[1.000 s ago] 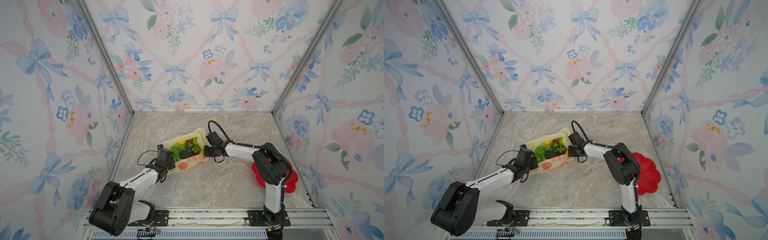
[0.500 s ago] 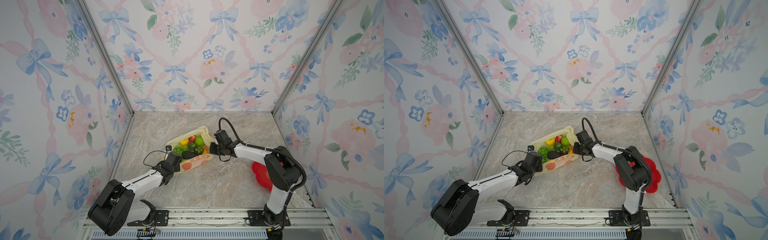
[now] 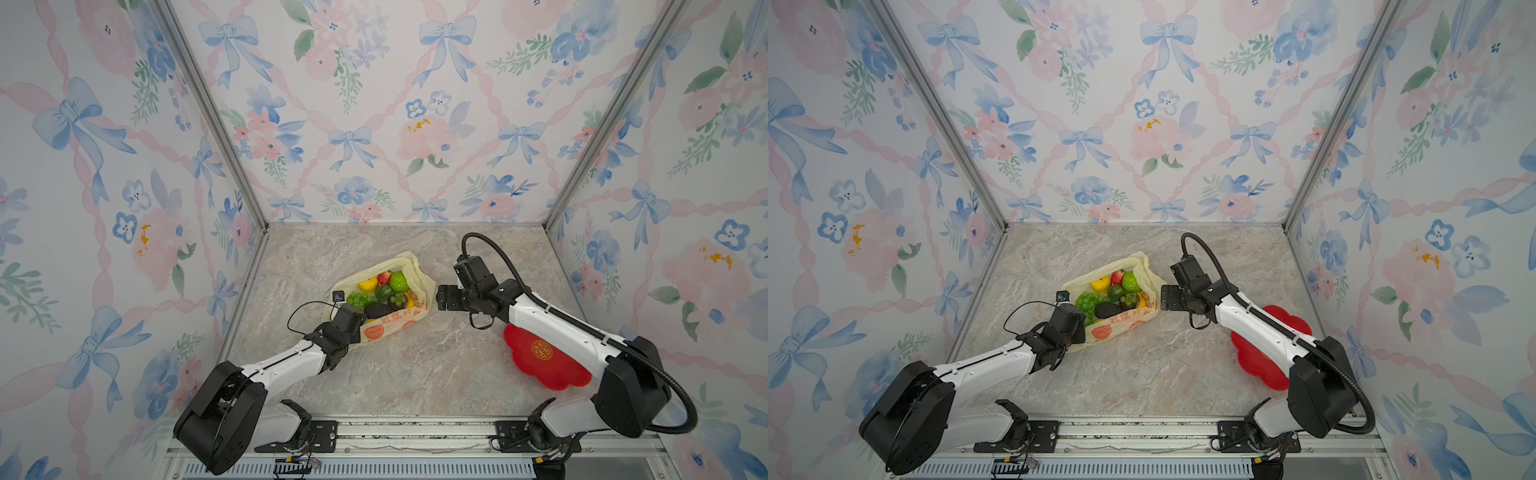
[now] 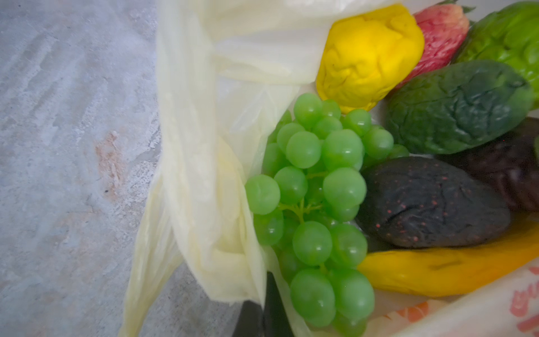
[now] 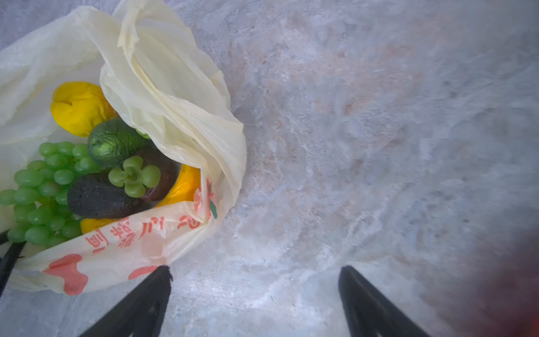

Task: Take fruits out of the plastic bag
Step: Spread open the plastic bag at the center of the table, then move the plate to the center of the table.

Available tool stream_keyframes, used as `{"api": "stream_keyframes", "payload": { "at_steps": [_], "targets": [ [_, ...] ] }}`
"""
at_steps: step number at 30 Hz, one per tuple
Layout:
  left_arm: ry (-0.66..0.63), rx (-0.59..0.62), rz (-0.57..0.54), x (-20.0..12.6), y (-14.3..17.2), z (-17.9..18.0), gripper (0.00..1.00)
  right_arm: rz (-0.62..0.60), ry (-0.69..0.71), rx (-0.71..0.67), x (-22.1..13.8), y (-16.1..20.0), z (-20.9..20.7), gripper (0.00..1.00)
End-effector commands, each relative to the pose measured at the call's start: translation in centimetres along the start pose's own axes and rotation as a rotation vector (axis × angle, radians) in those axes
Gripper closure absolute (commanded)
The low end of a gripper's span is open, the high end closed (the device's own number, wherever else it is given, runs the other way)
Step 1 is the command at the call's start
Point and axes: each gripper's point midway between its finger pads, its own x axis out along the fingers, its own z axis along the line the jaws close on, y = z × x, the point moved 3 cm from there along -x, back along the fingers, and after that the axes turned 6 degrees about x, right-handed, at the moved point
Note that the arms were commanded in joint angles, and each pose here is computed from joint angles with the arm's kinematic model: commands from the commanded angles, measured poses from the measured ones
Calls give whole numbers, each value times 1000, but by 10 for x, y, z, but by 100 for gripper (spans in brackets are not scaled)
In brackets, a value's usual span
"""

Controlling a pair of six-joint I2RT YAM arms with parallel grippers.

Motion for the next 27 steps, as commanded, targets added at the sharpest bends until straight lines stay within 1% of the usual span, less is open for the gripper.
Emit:
{"api": "stream_keyframes", "payload": {
  "at_steps": [1, 5, 8, 12, 18, 27],
  "targets": [
    [32, 15, -26, -2, -4, -5, 100, 107, 258, -20, -17, 34, -66, 5],
    [42, 15, -28, -3, -5, -7, 100, 130, 322, 74, -30, 54, -99, 1],
    [48, 13, -31, -4, -5, -7, 100, 154, 356, 146, -32, 68, -120, 1],
    [53, 9, -36, -6, -6, -7, 100, 194, 380, 229, -26, 83, -139, 3],
    [63, 8, -36, -5, -6, -9, 100, 231, 376, 296, -9, 97, -150, 3],
    [63, 11, -35, -4, -5, -9, 100, 307, 389, 336, 14, 117, -154, 3]
  ]
}}
